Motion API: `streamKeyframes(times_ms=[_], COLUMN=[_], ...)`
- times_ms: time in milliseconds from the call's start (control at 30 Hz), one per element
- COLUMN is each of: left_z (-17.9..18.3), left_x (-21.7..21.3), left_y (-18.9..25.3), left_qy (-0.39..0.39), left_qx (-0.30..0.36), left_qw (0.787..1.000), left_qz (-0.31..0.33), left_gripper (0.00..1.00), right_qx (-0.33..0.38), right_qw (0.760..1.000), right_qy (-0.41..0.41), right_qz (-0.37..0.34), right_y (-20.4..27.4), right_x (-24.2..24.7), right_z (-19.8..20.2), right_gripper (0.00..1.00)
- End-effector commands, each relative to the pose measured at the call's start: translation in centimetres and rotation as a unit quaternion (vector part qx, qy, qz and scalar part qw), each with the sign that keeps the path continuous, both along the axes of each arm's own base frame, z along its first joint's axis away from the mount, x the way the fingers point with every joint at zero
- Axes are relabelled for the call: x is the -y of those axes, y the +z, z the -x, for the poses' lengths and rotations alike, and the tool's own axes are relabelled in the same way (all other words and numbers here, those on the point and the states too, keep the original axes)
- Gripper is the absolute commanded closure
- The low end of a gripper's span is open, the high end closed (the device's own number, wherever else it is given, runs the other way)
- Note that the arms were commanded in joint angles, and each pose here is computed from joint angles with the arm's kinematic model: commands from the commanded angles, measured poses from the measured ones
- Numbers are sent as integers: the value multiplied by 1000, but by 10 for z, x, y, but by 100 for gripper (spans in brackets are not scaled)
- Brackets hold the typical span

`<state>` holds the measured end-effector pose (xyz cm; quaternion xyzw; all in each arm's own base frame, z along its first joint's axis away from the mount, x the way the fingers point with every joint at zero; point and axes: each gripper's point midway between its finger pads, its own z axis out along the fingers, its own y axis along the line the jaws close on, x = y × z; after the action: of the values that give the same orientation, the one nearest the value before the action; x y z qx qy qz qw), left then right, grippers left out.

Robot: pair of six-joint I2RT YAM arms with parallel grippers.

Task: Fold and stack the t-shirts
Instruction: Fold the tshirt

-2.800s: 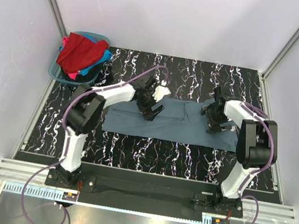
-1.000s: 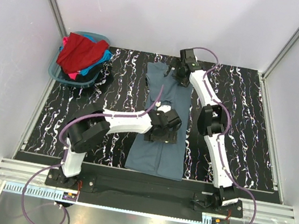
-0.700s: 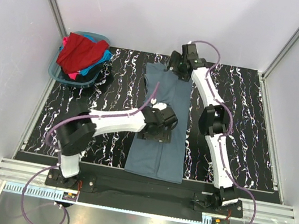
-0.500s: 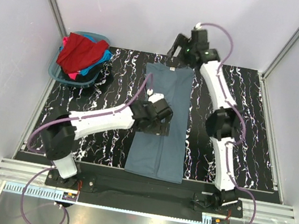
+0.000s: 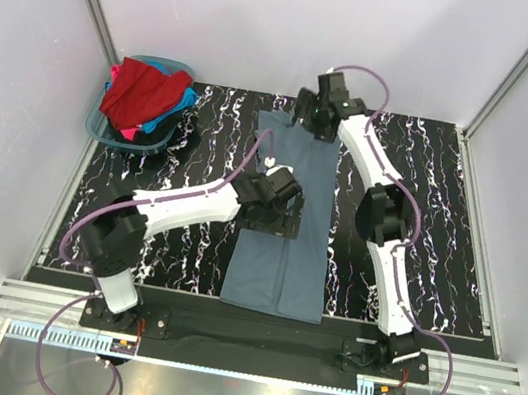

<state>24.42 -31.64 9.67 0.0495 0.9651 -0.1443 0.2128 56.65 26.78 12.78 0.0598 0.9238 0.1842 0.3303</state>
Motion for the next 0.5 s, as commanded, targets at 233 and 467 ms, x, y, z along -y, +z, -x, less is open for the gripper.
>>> streamKeyframes(times_ms=[233, 467], left_z=[23, 34], left_x=[25, 14], left_y=[-42, -83], left_qy=[15, 26], left_qx=[-45, -84], left_qw=[998, 996], left_qz=[37, 6], left_gripper=[1, 1], right_qx=[-45, -62], right_qw=[996, 994], right_qy=[-7, -1], right_qz=[79, 85], right_y=[-68, -101], right_x=[9, 6], right_z=[5, 4], right_gripper=[0, 0])
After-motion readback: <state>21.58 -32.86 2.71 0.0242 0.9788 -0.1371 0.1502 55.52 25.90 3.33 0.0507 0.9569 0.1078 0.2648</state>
